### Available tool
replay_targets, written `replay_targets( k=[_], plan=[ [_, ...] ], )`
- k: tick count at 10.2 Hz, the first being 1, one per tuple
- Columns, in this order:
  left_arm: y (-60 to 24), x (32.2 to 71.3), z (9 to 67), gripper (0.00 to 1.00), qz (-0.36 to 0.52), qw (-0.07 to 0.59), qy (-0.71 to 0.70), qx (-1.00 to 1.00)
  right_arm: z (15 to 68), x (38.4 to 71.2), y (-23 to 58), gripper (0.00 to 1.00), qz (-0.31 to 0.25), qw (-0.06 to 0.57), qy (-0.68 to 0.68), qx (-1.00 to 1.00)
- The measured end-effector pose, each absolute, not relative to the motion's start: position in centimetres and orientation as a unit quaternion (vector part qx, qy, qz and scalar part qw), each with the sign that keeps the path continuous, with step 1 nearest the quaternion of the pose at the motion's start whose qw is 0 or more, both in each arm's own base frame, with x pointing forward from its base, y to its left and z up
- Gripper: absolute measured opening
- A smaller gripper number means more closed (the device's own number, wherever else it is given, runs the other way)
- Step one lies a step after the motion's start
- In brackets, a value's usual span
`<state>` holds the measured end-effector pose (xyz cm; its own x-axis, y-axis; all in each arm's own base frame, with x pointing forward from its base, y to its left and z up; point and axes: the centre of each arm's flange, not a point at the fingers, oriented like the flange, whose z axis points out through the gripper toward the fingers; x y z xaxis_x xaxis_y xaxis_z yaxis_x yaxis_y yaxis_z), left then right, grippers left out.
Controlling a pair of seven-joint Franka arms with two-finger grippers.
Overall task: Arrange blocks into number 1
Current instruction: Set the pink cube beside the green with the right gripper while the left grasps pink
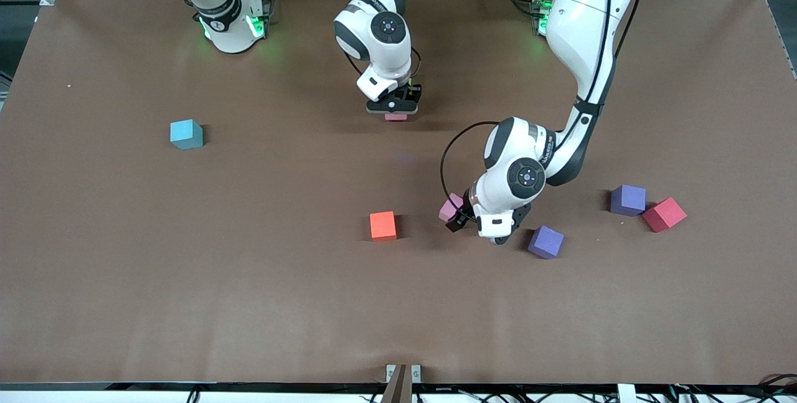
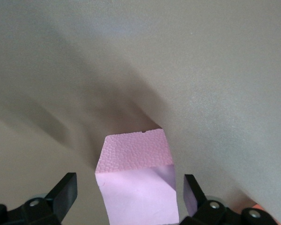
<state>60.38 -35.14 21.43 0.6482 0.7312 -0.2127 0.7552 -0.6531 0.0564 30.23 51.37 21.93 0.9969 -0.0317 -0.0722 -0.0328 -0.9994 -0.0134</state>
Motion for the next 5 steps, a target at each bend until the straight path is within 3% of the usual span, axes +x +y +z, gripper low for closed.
replay_targets(
  k=[3, 5],
  plan=[
    [-35.3, 60.5, 20.6, 1.0, -0.08, 0.073, 0.412, 0.905, 21.3, 28.8, 52.2, 0.63, 0.035, 0.006, 0.003, -0.999],
    [-35.5, 60.4, 19.9, 1.0, -0.077, 0.074, 0.411, 0.905, 21.2, 28.0, 52.6, 0.8, 0.036, 0.005, -0.004, -0.999]
  ],
)
